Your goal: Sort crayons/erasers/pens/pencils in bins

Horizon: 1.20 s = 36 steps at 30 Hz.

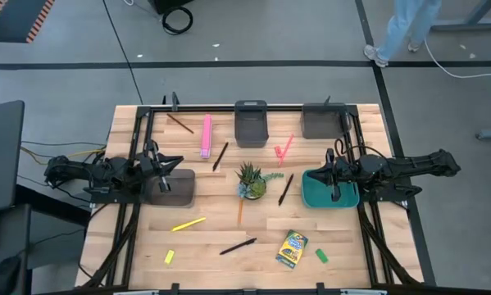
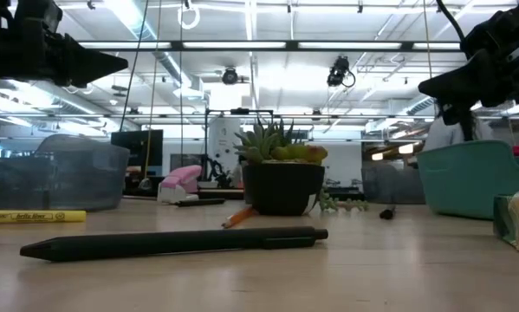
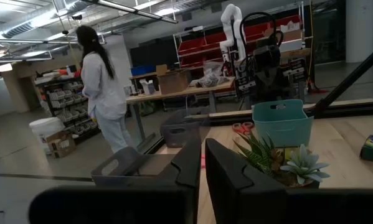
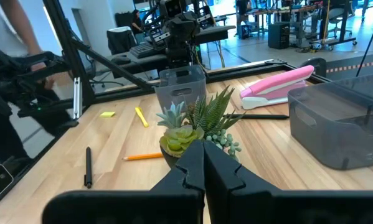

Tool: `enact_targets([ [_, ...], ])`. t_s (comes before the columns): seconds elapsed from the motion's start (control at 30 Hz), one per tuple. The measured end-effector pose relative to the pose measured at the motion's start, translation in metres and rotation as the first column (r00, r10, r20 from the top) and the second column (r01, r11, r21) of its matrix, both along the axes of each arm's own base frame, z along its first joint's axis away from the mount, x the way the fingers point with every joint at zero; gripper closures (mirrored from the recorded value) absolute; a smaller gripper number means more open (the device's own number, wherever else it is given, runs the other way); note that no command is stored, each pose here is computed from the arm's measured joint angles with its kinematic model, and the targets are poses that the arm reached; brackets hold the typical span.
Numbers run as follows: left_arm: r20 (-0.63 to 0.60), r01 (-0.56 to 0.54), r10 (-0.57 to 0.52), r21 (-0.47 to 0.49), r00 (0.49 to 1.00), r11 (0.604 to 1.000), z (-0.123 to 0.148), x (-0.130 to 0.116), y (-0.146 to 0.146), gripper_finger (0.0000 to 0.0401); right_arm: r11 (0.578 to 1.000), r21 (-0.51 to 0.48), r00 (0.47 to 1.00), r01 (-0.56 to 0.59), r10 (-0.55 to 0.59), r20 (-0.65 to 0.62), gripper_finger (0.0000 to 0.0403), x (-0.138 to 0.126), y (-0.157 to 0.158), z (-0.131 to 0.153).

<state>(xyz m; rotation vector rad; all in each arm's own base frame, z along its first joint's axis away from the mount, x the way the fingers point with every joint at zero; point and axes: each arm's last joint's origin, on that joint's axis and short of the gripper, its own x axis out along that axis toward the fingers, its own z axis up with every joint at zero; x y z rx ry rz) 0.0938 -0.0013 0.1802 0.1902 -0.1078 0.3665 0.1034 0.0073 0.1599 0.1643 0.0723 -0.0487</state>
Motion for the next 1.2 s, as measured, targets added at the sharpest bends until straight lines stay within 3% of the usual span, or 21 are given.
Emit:
enact_targets([
  [1.2,-0.012,-0.005,0.005,0.033,1.0,0.999,0.0,0.0,0.0,0.0367,1.0,0.0,1.0,0.0,0.0,0.0,0.0397,0.0,0.0,0.0],
])
